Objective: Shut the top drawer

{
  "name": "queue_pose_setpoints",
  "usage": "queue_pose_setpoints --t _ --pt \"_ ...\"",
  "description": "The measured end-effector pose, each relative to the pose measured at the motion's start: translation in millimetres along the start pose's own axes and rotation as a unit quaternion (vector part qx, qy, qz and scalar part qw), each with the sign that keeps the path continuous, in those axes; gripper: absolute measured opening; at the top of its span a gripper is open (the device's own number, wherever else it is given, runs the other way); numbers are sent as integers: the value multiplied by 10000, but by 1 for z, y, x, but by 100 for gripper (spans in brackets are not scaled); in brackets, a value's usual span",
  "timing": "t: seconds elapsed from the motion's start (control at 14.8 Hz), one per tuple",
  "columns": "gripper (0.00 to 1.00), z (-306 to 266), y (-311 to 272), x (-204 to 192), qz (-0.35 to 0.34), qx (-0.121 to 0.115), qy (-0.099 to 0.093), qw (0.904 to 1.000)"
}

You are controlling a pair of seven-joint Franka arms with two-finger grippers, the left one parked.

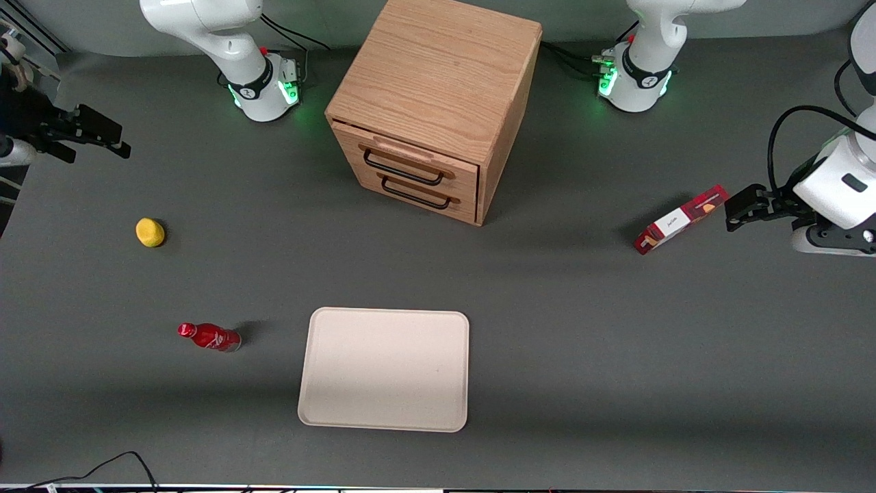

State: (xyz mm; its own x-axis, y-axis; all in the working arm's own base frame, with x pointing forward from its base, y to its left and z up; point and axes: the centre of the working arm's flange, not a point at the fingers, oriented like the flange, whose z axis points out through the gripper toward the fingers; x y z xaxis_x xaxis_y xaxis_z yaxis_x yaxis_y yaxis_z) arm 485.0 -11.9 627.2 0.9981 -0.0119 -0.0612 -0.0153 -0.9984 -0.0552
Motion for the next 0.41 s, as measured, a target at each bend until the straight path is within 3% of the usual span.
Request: queue_pose_setpoints --t 0.27,0.41 --pt "100 7 -4 -2 82 -326 88 9994" --pt "100 4 -5 4 125 -381 129 9991"
